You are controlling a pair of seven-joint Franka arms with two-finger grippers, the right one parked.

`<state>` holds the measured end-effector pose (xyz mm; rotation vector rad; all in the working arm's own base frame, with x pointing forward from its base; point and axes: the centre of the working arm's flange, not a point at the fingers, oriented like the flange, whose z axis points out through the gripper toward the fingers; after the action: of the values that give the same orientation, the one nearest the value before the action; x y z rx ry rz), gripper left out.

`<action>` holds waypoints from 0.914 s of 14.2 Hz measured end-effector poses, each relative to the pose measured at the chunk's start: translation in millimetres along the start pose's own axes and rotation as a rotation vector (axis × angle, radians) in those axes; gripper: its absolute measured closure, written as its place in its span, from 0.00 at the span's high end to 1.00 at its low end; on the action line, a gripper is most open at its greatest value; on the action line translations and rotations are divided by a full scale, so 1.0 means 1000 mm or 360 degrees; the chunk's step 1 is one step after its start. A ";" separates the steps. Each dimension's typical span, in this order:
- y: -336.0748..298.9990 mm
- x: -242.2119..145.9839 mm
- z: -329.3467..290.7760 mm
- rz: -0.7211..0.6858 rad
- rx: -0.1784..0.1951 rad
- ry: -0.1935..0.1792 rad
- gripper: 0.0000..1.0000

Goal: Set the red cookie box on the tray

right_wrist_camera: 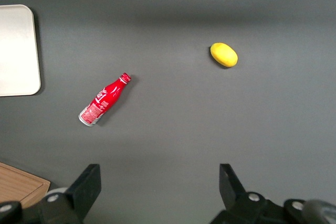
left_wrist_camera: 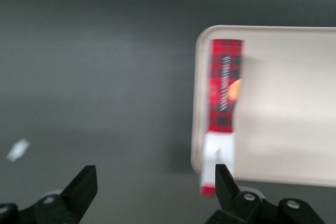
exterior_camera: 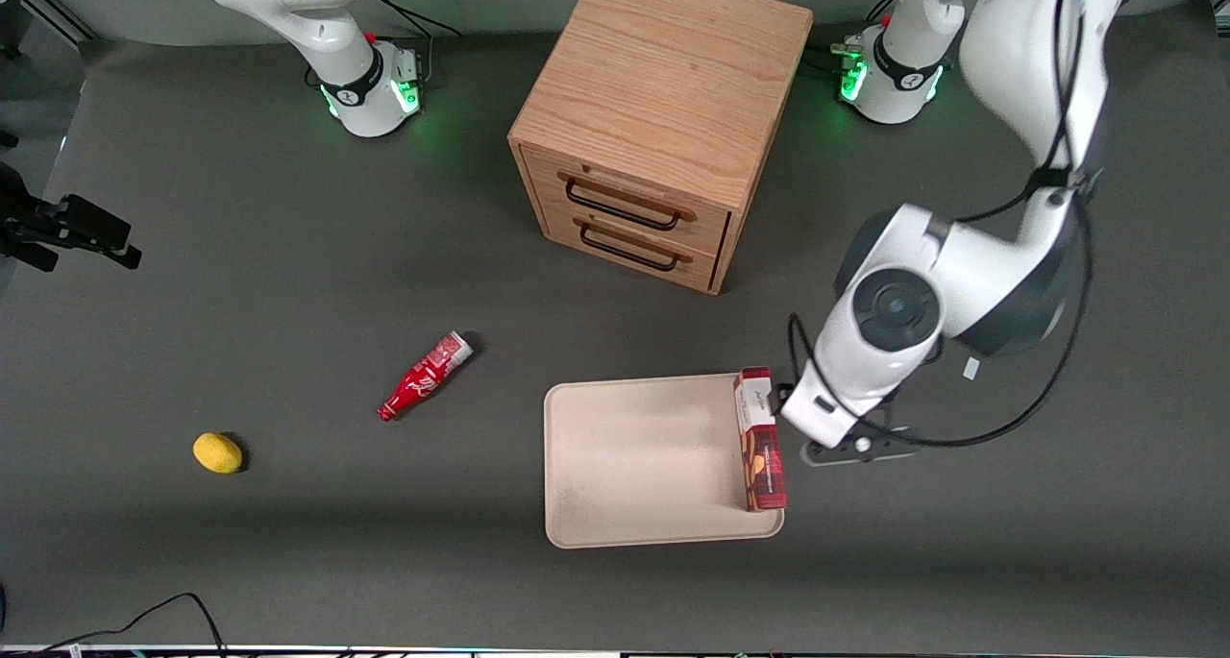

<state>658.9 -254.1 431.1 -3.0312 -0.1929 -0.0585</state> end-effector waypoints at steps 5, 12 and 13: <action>-0.113 -0.033 -0.138 0.0024 -0.0055 -0.0140 1.00; -0.290 -0.121 -0.201 0.0199 -0.0179 -0.0269 1.00; -0.299 -0.136 -0.199 0.0194 -0.0190 -0.0270 1.00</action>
<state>479.5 3.4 652.7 -3.1589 -0.0176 0.2050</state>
